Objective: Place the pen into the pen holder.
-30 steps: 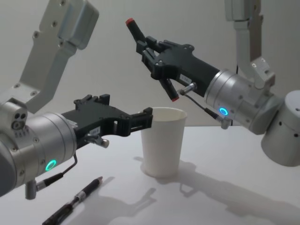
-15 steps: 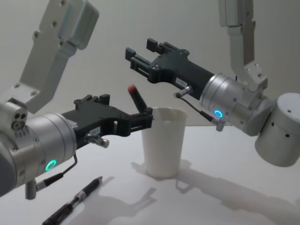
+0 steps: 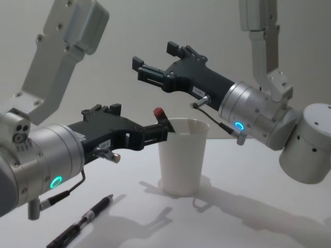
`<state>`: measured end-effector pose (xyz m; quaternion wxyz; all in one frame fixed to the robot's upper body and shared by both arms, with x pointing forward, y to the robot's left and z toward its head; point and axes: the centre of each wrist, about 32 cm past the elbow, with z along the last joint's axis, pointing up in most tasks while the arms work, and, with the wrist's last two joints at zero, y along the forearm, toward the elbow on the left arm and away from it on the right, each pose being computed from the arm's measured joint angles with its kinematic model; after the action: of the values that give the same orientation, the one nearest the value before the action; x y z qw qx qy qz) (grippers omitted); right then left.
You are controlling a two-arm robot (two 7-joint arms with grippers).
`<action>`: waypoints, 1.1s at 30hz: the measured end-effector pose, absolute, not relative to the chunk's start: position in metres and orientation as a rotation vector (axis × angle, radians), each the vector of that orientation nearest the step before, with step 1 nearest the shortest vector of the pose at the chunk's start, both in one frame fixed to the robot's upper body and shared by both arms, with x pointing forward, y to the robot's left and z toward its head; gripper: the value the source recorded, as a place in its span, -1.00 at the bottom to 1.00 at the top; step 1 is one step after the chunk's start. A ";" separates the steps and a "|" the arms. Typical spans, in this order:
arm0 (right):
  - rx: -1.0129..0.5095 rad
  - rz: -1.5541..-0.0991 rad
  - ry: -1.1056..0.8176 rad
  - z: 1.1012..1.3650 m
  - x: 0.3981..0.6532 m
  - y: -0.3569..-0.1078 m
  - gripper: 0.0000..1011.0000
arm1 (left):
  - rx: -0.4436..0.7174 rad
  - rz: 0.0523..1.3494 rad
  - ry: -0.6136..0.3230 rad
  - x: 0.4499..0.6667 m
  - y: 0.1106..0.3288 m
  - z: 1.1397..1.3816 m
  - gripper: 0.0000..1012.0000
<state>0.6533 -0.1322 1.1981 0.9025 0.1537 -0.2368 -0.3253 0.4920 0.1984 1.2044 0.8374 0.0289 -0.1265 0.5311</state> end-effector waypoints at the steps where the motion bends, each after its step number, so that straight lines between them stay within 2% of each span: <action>1: 0.320 -0.675 -0.491 1.198 0.653 -0.132 0.98 | 0.061 1.124 -0.268 0.492 0.198 1.204 0.98; 15: 0.323 -0.746 -0.522 1.204 0.632 -0.134 0.98 | 0.061 1.124 -0.268 0.492 0.198 1.204 0.98; 33: 0.280 -0.980 -0.517 1.208 0.566 -0.149 0.98 | 0.061 1.124 -0.268 0.492 0.198 1.204 0.98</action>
<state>0.5664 -0.1487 1.2081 0.8412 0.1323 -0.2446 -0.4638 0.4920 0.1984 1.2044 0.8373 0.0289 -0.1265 0.5311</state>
